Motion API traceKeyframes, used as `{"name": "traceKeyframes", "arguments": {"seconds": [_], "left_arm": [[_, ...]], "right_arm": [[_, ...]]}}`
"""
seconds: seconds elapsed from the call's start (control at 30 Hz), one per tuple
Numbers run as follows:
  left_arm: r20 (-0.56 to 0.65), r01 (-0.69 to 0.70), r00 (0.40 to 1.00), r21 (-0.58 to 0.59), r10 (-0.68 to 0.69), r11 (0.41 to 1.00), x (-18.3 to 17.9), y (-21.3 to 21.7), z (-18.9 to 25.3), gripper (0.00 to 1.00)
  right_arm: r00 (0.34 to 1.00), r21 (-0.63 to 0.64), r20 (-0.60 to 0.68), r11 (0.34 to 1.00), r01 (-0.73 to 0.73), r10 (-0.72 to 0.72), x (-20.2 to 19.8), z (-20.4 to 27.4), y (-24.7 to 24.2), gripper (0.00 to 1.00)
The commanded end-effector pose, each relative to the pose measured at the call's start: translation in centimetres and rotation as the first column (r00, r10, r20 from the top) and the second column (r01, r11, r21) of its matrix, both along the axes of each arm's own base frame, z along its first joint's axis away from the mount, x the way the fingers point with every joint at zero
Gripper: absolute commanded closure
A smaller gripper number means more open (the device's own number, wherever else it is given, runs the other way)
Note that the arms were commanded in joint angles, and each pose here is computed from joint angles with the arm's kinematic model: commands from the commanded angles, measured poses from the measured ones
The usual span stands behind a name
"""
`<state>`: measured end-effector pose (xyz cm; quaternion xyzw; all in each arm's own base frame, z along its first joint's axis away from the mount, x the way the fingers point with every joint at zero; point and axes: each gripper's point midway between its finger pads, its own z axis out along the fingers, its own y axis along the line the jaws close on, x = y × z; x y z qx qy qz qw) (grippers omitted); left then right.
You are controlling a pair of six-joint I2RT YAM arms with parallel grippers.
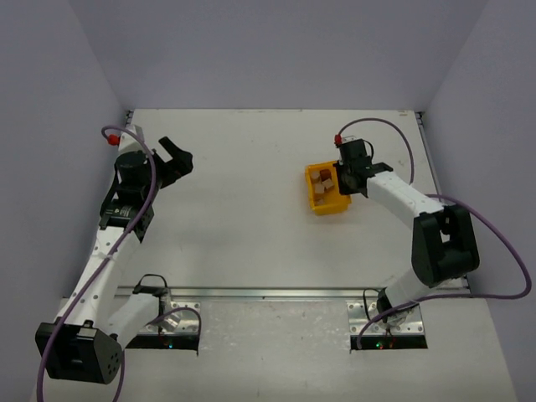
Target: Build the wood block tower
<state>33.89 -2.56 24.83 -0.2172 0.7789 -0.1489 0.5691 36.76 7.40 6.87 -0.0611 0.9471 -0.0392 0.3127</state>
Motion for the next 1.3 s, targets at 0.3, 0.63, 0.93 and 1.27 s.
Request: {"name": "traceKeyframes", "arguments": {"seconds": [0.3,0.63,0.93,1.27], "left_arm": [[0.073,-0.083,0.994,0.013,0.081,0.996,0.0,1.6,3.0,0.00],[0.061,-0.099,0.993,0.021,0.098,0.995,0.1,2.0,2.8,0.00],[0.048,-0.103,0.994,0.023,0.102,0.994,0.3,2.0,2.4,0.00],[0.049,-0.121,0.992,0.032,0.119,0.992,0.0,2.4,2.7,0.00]], "right_arm": [[0.792,-0.751,0.149,0.589,-0.299,0.592,6.8,12.5,3.8,1.00],[0.816,-0.921,0.090,0.360,-0.151,0.571,10.2,15.5,2.7,1.00],[0.782,-0.989,0.027,0.128,-0.068,0.623,9.6,18.1,4.8,1.00],[0.738,-0.993,-0.110,-0.035,-0.116,0.666,9.3,15.5,9.4,1.00]]}}
